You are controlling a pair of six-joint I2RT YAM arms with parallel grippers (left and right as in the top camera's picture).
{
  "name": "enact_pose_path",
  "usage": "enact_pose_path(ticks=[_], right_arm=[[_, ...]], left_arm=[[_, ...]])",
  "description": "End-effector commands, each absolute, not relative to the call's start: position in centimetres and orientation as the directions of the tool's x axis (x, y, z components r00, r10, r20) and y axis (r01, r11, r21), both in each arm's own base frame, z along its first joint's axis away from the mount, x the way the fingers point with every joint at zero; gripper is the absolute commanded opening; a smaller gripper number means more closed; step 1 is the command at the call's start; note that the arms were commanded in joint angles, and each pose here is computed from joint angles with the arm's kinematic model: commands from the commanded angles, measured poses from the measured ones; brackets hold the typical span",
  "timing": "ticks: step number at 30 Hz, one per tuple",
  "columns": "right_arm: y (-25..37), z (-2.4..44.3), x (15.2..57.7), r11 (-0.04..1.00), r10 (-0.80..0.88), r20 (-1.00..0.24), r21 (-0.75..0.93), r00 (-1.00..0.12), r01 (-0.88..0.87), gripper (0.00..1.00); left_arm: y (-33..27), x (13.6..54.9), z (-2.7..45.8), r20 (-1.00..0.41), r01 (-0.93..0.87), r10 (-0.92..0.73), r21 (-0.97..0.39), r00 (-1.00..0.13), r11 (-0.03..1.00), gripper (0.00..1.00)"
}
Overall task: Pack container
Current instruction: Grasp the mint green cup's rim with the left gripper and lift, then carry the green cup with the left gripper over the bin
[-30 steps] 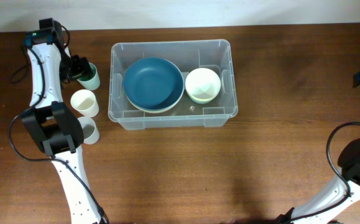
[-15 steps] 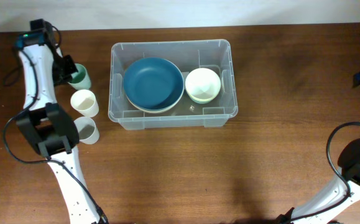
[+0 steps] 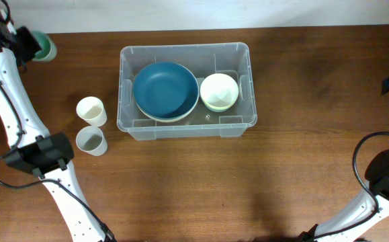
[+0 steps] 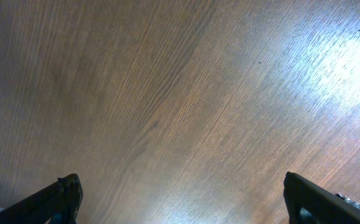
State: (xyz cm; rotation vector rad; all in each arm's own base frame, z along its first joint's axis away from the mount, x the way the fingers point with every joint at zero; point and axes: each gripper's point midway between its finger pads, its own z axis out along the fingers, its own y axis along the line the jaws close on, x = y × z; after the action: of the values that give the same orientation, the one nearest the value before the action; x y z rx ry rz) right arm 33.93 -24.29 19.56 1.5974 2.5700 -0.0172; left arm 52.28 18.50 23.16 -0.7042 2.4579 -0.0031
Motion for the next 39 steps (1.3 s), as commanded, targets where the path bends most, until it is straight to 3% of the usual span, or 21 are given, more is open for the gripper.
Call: enact_pose_path(ticks=[1, 8, 14, 21, 30, 39], right_arm=[[-24.5, 20.2, 33.5, 0.447, 0.89, -0.124, 0.043, -0.439, 0.893, 0.99], [-24.5, 20.2, 33.5, 0.447, 0.89, -0.124, 0.043, -0.439, 0.893, 0.99], [-24.5, 20.2, 33.5, 0.447, 0.89, -0.124, 0.043, -0.439, 0.893, 0.99], [-24.5, 20.2, 33.5, 0.447, 0.89, -0.124, 0.043, -0.439, 0.893, 0.99], [-24.5, 20.2, 33.5, 0.447, 0.89, -0.124, 0.043, -0.439, 0.893, 0.99], [-24.5, 20.2, 33.5, 0.447, 0.89, -0.124, 0.043, -0.439, 0.893, 0.99]], left_arm=[[12.1, 51.3, 30.5, -0.607, -0.321, -0.42, -0.27, -0.675, 0.908, 0.01], [1.8, 48.9, 33.2, -0.61, -0.071, -0.212, -0.247, -0.763, 0.966, 0.01], [-7.6, 48.1, 32.2, -0.586, 0.16, -0.009, -0.236, -0.811, 0.959, 0.01], [-15.8, 46.1, 29.0, -0.493, 0.302, 0.152, -0.241, -0.857, 0.922, 0.01], [-20.2, 43.4, 21.8, -0.27, 0.353, 0.291, -0.217, -0.918, 0.91, 0.01], [-20.3, 41.9, 19.2, -0.165, 0.344, 0.313, -0.217, -0.935, 0.914, 0.01]])
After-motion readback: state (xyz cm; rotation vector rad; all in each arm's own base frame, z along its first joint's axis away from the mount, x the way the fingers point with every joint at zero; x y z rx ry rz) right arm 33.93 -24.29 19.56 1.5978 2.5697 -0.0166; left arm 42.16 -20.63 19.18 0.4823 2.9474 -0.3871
